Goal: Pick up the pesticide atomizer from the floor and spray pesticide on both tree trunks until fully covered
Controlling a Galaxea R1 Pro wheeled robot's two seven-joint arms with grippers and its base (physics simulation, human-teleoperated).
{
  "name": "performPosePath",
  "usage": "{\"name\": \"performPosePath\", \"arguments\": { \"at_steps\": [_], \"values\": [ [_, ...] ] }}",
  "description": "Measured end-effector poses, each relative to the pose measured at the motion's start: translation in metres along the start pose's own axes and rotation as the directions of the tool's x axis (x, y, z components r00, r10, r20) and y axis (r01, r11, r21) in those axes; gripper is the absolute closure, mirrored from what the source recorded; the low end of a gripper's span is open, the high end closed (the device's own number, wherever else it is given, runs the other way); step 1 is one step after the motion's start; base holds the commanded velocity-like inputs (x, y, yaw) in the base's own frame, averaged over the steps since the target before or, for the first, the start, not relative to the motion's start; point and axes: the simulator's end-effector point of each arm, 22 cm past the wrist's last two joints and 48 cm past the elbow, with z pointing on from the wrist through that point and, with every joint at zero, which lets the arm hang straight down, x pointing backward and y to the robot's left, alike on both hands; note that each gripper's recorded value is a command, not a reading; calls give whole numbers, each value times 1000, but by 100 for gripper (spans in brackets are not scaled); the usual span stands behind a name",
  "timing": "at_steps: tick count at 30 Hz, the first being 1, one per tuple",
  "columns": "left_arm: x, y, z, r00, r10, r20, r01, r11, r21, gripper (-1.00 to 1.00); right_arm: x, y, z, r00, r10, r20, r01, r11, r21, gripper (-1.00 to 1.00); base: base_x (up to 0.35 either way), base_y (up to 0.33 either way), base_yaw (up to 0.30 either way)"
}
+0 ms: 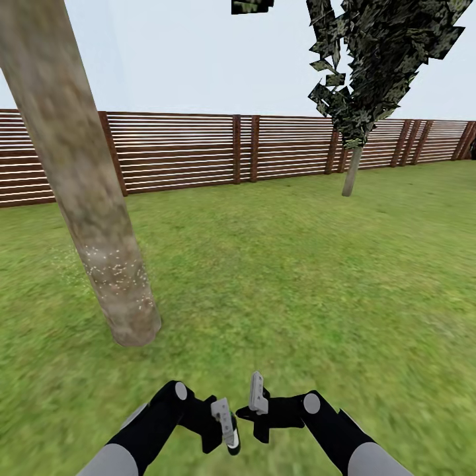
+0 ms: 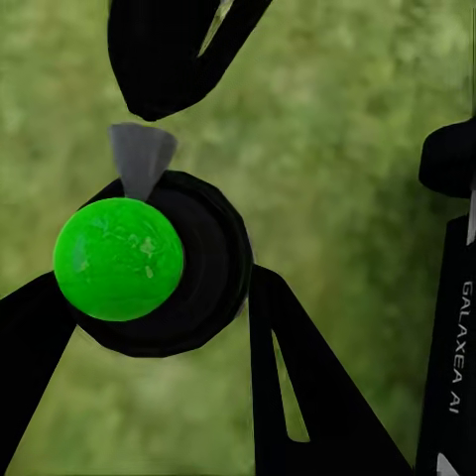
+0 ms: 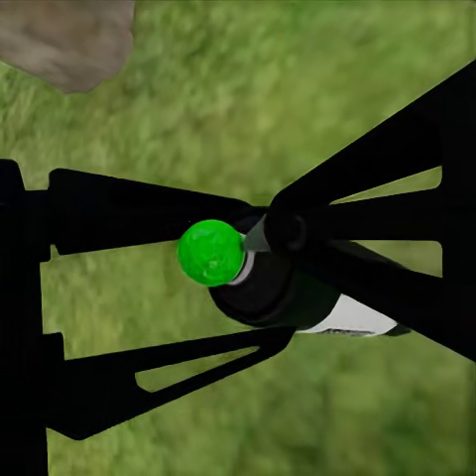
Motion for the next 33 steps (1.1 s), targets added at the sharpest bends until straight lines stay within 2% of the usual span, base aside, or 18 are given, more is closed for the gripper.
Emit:
{"name": "performPosePath", "arguments": {
  "at_steps": [9, 17, 30, 33],
  "values": [
    [-6, -2, 0, 1000, -15, 24, 15, 1000, 6, 100, 0, 0, 0, 1000, 0, 0, 0, 1000, 0, 100, 0, 0, 0],
    [-10, -2, 0, 999, -8, 42, 7, 1000, 8, 100, 0, 0, 0, 1000, -1, 1, 1, 1000, 1, 100, 0, 0, 0],
    [-5, 2, -3, 999, -10, 38, 10, 1000, 1, 100, 0, 0, 0, 1000, 0, 0, 0, 1000, 0, 100, 0, 0, 0],
    [-2, 9, -7, 998, -41, 54, 42, 999, -13, 100, 2, -1, -1, 1000, 1, -3, -1, 1000, 2, 100, 0, 0, 0]
  ]
}}
